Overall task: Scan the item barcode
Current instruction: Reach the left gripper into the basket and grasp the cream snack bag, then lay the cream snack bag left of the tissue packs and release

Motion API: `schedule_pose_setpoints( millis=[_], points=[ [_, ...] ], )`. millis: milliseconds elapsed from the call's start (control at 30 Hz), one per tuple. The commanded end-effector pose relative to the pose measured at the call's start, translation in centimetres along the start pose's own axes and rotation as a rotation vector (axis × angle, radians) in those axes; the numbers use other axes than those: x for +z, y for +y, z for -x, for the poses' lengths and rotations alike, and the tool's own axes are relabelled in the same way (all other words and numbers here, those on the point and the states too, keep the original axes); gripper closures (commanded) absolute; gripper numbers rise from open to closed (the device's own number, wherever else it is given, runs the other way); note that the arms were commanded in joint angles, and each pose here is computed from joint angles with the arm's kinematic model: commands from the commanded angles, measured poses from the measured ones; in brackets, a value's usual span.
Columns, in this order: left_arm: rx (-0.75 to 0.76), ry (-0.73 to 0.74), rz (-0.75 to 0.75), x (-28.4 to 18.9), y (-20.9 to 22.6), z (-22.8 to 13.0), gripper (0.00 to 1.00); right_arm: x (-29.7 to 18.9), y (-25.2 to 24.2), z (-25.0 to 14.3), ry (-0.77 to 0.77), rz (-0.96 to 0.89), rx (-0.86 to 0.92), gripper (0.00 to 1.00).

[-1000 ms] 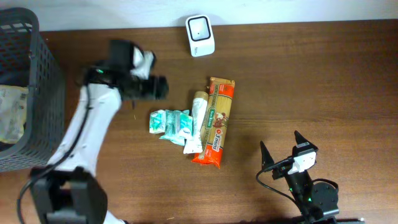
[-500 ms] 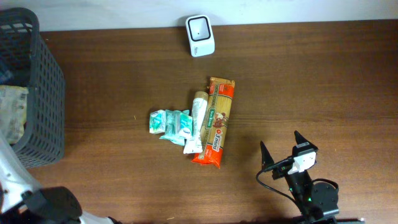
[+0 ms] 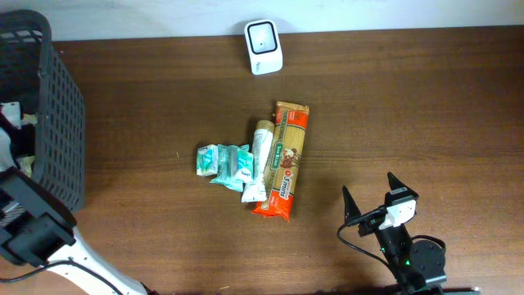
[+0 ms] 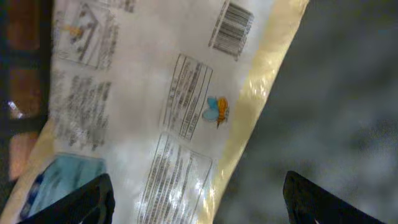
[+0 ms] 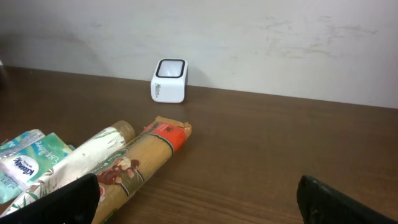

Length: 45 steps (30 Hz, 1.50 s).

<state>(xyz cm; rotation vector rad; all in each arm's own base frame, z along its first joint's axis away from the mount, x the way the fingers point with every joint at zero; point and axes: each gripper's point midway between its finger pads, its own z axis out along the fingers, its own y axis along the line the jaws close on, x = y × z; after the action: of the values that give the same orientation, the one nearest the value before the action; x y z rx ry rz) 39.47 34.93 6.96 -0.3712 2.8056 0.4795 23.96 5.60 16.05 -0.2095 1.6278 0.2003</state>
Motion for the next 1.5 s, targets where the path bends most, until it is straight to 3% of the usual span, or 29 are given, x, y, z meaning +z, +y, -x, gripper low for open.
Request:
schedule_pose_setpoints(
  millis=[0, 100, 133, 200, 333, 433, 533, 567, 633, 733, 767, 833, 900, 1000, 1033, 1200, 1267, 1333, 1367, 1400, 1433, 1467],
  points=[
    [0.051, 0.043, -0.006, 3.0, -0.9, -0.9, 0.21, 0.0, -0.1, -0.3, 0.003, -0.001, 0.001, 0.01],
    [0.065, 0.112, -0.028, 6.2, -2.0, -2.7, 0.31, 0.0, -0.1, -0.3, 0.003, -0.001, 0.001, 0.01],
    [0.067, 0.130, -0.037, 6.9, -2.3, -3.2, 0.46, 0.0, -0.1, -0.3, 0.003, -0.001, 0.001, 0.01],
    [0.070, 0.143, -0.039, 7.2, -2.5, -3.5, 1.00, 0.0, -0.1, -0.3, 0.003, -0.001, 0.001, 0.01],
    [-0.005, 0.178, 0.081, 5.4, -0.1, -3.8, 1.00, 0.0, -0.1, -0.3, 0.003, -0.001, 0.001, 0.01],
    [-0.170, 0.060, 0.158, -0.2, 2.4, -1.2, 1.00, 0.0, -0.1, -0.3, 0.003, -0.001, 0.001, 0.01],
    [-0.301, -0.253, 0.244, -13.8, 6.2, 4.2, 1.00, 0.0, -0.1, -0.3, 0.003, -0.001, 0.001, 0.01],
    [-0.344, -0.432, 0.283, -21.3, 7.2, 6.0, 1.00, 0.0, -0.1, -0.3, 0.003, -0.001, 0.001, 0.01],
    [-0.392, -0.679, 0.312, -30.7, 7.5, 7.7, 1.00, 0.0, -0.1, -0.3, 0.003, -0.001, 0.001, 0.01],
    [-0.330, -1.063, 0.209, -45.2, 3.2, 8.4, 1.00, 0.0, -0.1, -0.3, 0.003, -0.001, 0.001, 0.01],
    [-0.294, -1.140, 0.132, -48.8, 0.3, 7.6, 1.00, 0.0, -0.1, -0.3, 0.003, -0.001, 0.001, 0.01],
    [-0.216, -1.148, -0.103, -51.6, -6.8, 5.5, 1.00, 0.0, -0.1, -0.3, 0.003, -0.001, 0.001, 0.01],
    [-0.102, -0.961, -0.391, -49.3, -15.8, 3.3, 1.00, 0.0, -0.1, -0.3, 0.003, -0.001, 0.001, 0.01],
    [0.084, -0.611, -0.513, -41.2, -26.1, 0.0, 1.00, 0.0, -0.1, -0.3, 0.003, -0.001, 0.001, 0.01],
    [0.143, -0.449, -0.521, -36.3, -30.1, -1.8, 1.00, 0.0, -0.1, -0.3, 0.003, -0.001, 0.001, 0.01],
    [0.060, -0.015, -0.449, -20.9, -35.9, -7.7, 1.00, 0.0, -0.1, -0.3, 0.003, -0.001, 0.001, 0.01],
    [-0.008, 0.104, -0.417, -16.4, -37.3, -9.9, 1.00, 0.0, -0.1, -0.3, 0.003, -0.001, 0.001, 0.01],
    [-0.017, 0.181, -0.445, -14.8, -38.5, -11.4, 1.00, 0.0, -0.1, -0.3, 0.003, -0.001, 0.001, 0.01],
    [-0.016, 0.199, -0.467, -14.8, -38.9, -11.6, 0.88, 0.0, -0.1, -0.3, 0.003, -0.001, 0.001, 0.01],
    [-0.016, 0.200, -0.473, -14.9, -39.0, -11.6, 0.51, 0.0, -0.1, -0.3, 0.003, -0.001, 0.001, 0.01],
    [-0.017, 0.196, -0.476, -15.1, -39.0, -11.6, 0.25, 0.0, -0.1, -0.3, 0.003, -0.001, 0.001, 0.01],
    [-0.018, 0.192, -0.477, -15.3, -38.9, -11.5, 0.18, 0.0, -0.1, -0.3, 0.003, -0.001, 0.001, 0.01]
  ],
)
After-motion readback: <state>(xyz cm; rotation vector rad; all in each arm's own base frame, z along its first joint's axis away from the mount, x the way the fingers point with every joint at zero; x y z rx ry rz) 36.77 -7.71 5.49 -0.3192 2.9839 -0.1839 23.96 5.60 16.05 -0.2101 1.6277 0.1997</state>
